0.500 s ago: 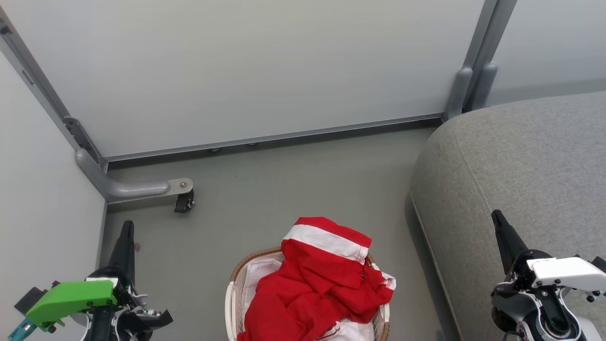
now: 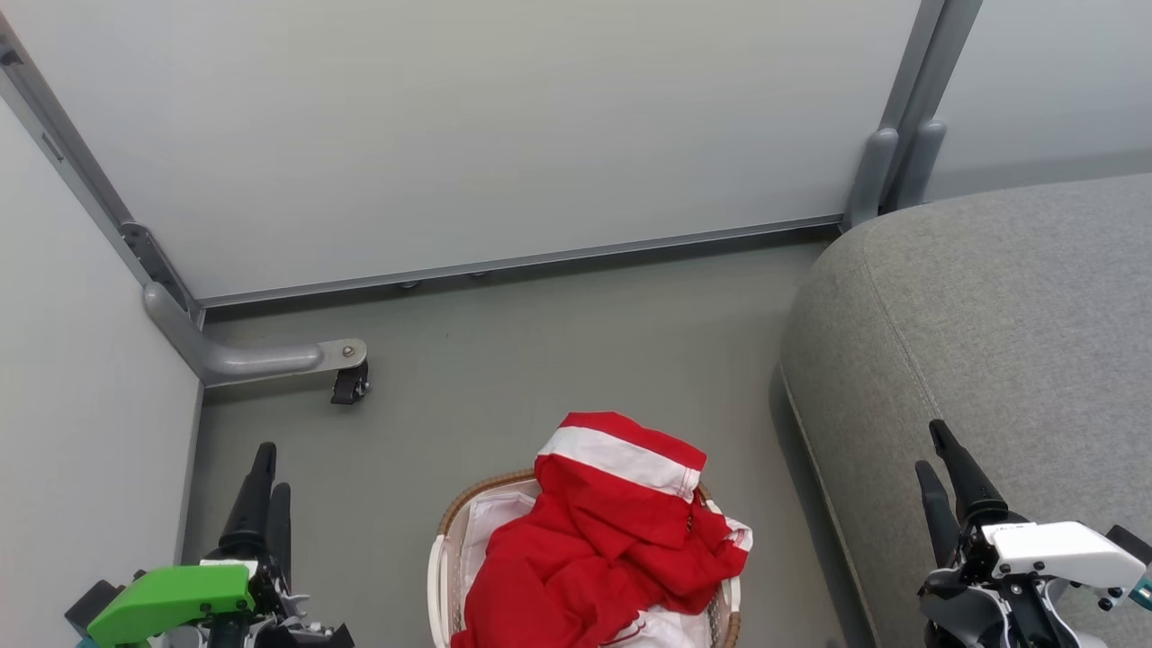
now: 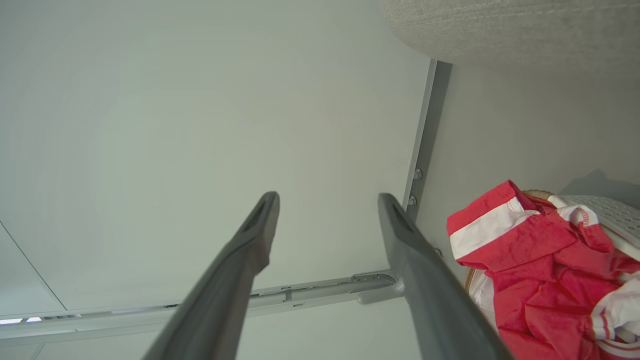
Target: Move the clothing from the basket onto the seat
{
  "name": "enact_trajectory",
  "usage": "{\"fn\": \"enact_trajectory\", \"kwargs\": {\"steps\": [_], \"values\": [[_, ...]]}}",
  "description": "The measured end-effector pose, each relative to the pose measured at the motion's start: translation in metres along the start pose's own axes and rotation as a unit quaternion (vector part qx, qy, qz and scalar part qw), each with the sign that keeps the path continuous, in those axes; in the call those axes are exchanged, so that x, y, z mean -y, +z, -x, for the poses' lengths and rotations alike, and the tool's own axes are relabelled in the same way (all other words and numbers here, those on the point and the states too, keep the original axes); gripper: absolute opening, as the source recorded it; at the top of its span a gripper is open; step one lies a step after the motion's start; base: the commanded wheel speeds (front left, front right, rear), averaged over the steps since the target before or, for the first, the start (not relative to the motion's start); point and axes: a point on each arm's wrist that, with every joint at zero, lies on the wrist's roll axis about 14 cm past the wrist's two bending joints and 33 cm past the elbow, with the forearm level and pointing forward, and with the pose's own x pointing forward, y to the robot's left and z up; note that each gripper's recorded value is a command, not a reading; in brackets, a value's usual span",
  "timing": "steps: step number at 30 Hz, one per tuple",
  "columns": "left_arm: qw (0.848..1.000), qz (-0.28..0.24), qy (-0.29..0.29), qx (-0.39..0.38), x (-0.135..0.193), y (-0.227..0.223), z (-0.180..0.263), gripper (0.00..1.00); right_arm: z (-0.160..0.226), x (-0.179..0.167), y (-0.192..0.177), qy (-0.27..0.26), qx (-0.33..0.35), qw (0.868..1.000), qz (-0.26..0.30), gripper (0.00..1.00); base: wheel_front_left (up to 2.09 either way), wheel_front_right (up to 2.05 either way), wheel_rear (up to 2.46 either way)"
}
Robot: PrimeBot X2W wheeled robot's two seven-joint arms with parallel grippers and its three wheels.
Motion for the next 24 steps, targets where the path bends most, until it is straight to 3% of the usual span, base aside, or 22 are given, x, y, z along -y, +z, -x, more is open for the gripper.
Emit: {"fn": "enact_trajectory", "kwargs": {"steps": [12, 24], "values": [[0.999, -0.043, -0.012, 0.002, 0.008, -0.007, -0.002, 1.0, 0.001, 0.0, 0.013, -0.003, 0.03, 0.998, 0.06, 1.0, 0.0, 0.0, 0.0], [0.984, -0.172, -0.037, 0.004, 0.024, -0.013, -0.003, 1.0, -0.001, -0.026, 0.018, 0.03, 0.047, 0.978, 0.201, 1.0, 0.0, 0.0, 0.0]]}}
